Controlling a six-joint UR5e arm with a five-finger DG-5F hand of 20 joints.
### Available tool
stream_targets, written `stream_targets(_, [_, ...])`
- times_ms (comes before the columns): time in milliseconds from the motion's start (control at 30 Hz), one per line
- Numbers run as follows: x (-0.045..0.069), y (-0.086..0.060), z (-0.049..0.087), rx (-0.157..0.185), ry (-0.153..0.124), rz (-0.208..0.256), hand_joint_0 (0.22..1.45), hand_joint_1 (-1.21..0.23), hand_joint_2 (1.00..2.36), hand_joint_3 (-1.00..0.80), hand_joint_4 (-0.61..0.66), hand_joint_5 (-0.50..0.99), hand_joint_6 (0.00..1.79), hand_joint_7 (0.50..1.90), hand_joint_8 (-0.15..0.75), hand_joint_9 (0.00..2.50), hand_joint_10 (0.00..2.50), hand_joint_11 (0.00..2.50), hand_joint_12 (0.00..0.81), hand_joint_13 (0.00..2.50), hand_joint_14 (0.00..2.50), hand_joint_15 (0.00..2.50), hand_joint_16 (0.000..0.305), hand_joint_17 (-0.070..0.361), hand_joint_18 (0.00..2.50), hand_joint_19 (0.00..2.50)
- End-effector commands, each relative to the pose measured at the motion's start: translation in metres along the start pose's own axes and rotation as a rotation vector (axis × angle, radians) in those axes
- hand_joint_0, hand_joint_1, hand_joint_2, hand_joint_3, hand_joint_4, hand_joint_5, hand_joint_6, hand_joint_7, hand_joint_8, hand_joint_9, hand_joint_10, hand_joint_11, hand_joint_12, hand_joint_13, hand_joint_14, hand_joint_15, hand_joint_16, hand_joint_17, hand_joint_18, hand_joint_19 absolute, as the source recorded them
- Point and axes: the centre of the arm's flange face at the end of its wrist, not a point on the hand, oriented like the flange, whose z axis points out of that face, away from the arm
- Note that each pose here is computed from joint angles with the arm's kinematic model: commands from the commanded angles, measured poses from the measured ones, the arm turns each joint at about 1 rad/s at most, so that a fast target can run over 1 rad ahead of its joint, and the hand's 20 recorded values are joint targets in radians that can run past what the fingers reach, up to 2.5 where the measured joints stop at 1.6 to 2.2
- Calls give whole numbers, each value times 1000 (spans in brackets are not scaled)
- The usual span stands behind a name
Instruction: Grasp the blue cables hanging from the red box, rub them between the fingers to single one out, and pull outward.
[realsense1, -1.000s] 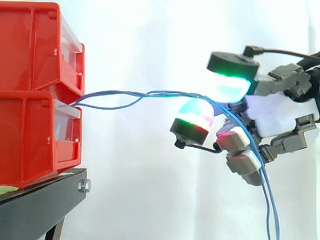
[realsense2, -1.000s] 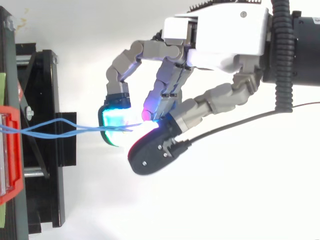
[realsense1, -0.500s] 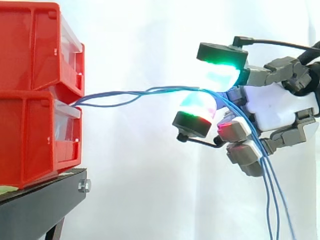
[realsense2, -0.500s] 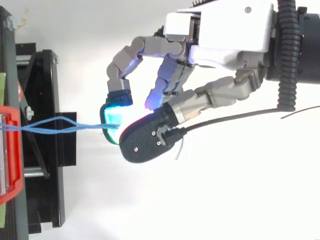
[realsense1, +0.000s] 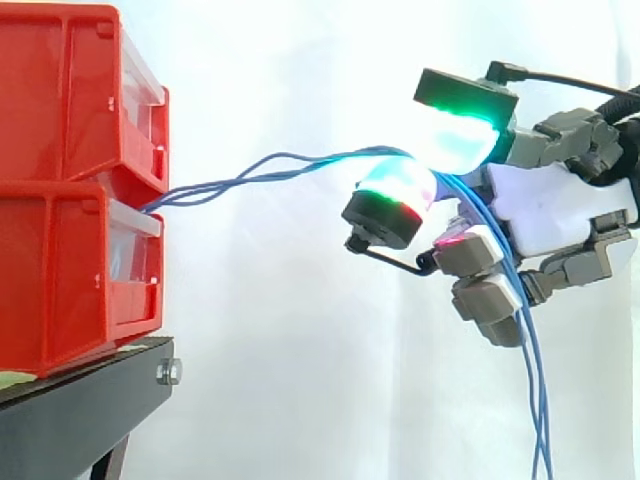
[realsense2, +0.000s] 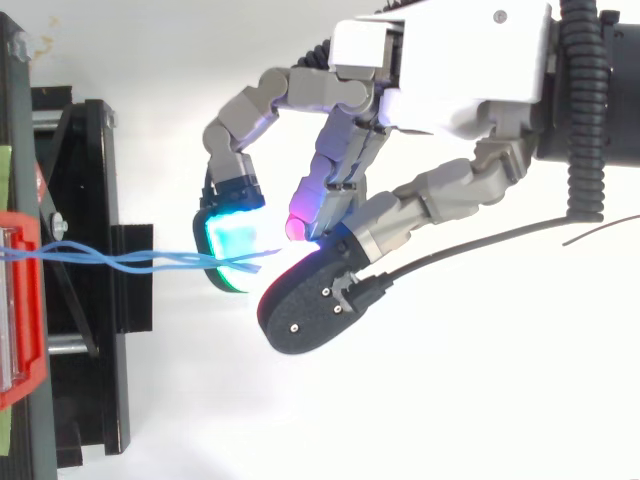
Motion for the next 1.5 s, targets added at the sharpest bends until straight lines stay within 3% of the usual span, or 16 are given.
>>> stream_targets(0, [0, 0, 0, -1, 1, 0, 750, -847, 1000, -500, -313, -174, 950, 1193, 198, 1156, 24, 819, 261, 1089, 33, 833, 39, 87, 973, 769])
stream_targets(33, [0, 0, 0, -1, 1, 0, 744, -864, 1000, -500, -294, -164, 948, 1248, 198, 1165, 24, 818, 263, 1088, 34, 836, 39, 87, 972, 770])
stream_targets(233, [0, 0, 0, -1, 1, 0, 684, -963, 1000, -500, -180, -133, 934, 1119, 198, 1193, 25, 819, 267, 1100, 33, 866, 38, 86, 968, 799])
stream_targets(533, [0, -1, 0, 2, 3, 0, 573, -956, 1000, -500, -87, -82, 900, 1080, 205, 1265, 23, 774, 268, 1142, 35, 891, 39, 88, 981, 835])
stream_targets(967, [0, -1, -1, 4, 3, -2, 414, -620, 1000, -500, -22, -80, 838, 1052, 235, 1318, 21, 734, 334, 1189, 31, 857, 55, 124, 1050, 789])
stream_targets(1200, [0, -1, 0, 2, 3, 0, 438, -575, 1000, -500, -23, -83, 833, 1050, 230, 1313, 22, 744, 324, 1179, 32, 867, 53, 119, 1027, 804])
stream_targets(1300, [0, -1, 0, 2, 3, 0, 502, -611, 1000, -500, -35, -87, 831, 1074, 211, 1295, 25, 761, 298, 1163, 34, 882, 47, 107, 976, 835])
stream_targets(1400, [0, -1, 0, 2, 3, 0, 558, -686, 1010, -341, -51, -86, 831, 1088, 210, 1302, 25, 773, 296, 1170, 34, 881, 46, 104, 977, 846])
stream_targets(1467, [1, 0, 0, 2, 6, 0, 558, -718, 1007, -181, -72, -78, 837, 1055, 250, 1340, 23, 728, 346, 1223, 29, 846, 58, 130, 1084, 761])
